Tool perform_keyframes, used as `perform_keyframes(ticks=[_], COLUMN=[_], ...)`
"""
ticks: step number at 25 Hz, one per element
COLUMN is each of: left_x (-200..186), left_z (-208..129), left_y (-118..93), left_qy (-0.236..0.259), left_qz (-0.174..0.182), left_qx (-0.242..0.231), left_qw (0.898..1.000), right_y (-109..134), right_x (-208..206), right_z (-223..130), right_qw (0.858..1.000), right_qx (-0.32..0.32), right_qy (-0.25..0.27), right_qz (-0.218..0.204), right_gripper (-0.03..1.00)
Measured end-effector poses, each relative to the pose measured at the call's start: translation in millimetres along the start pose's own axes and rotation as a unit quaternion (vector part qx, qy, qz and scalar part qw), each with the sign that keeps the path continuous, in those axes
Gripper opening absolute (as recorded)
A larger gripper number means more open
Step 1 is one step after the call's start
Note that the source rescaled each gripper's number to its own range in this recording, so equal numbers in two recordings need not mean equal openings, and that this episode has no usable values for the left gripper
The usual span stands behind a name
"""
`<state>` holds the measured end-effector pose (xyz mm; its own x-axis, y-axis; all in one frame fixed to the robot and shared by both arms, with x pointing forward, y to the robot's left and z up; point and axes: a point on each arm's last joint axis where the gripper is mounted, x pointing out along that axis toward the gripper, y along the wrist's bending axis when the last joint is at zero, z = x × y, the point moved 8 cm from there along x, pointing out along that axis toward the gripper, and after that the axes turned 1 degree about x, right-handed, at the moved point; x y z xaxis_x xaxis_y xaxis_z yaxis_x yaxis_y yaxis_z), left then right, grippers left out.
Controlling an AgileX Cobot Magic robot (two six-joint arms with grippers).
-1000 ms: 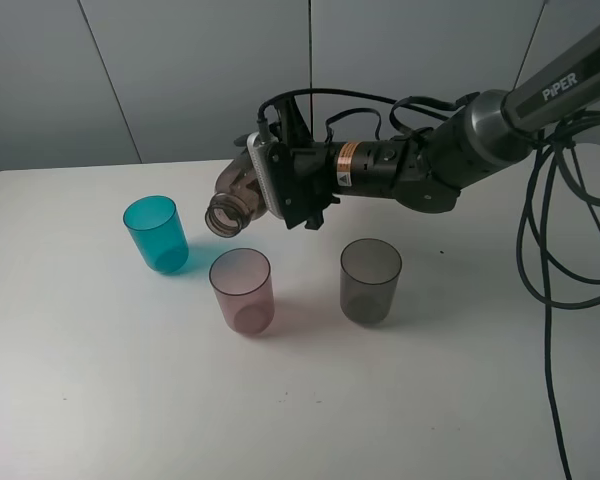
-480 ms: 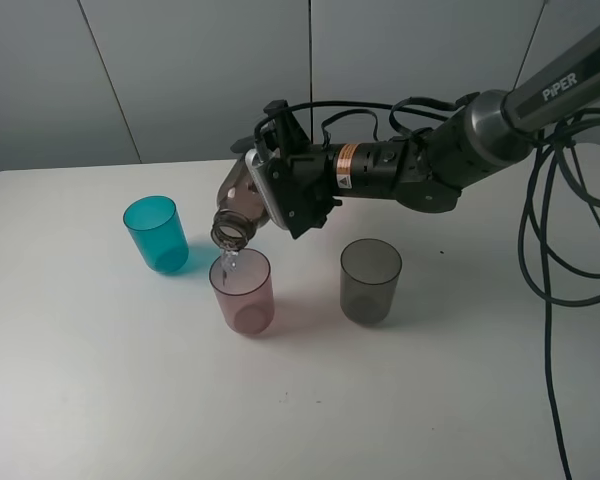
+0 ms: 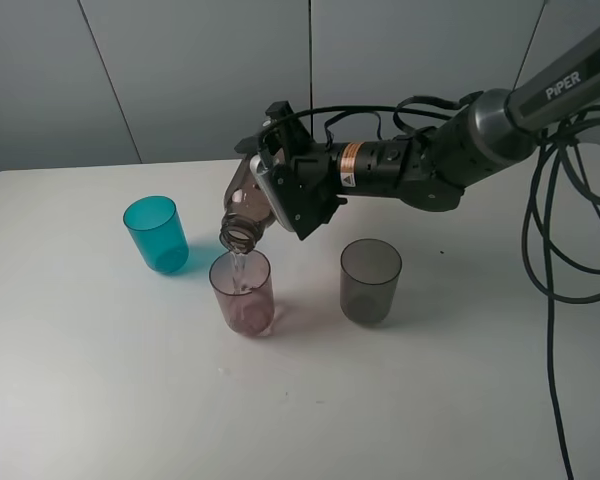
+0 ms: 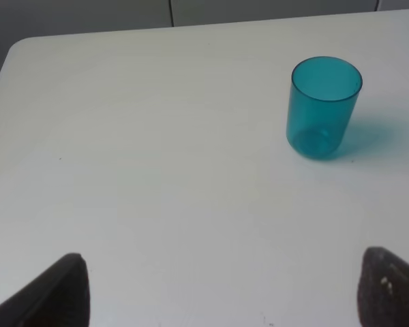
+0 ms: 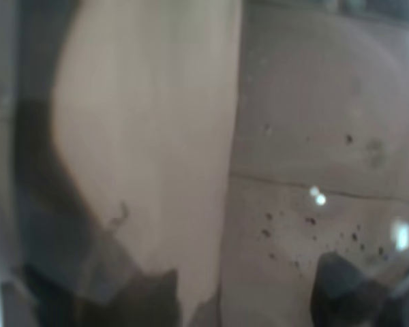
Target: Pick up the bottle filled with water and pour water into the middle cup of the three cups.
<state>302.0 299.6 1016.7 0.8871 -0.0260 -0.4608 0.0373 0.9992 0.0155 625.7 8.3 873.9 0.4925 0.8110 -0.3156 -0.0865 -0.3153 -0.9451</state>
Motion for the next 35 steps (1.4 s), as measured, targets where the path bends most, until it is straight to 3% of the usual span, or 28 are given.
perform_keyframes(ticks=[18, 35], left_x=[0.0, 0.0], left_z=[0.0, 0.0], left_y=[0.0, 0.0], left_qy=[0.000, 0.000], left_qz=[0.000, 0.000], left_qx=[0.000, 0.000], left_qw=[1.000, 1.000], right_y=[-1.7, -5.6], right_x=[-1.7, -1.8], right_z=[-5.4, -6.4], right_qw=[0.996, 0.995], right_qx=[-0.083, -0.101], right_qy=[0.007, 0.011], right_qz=[-0.007, -0.018], right_gripper=[0.00, 0.00])
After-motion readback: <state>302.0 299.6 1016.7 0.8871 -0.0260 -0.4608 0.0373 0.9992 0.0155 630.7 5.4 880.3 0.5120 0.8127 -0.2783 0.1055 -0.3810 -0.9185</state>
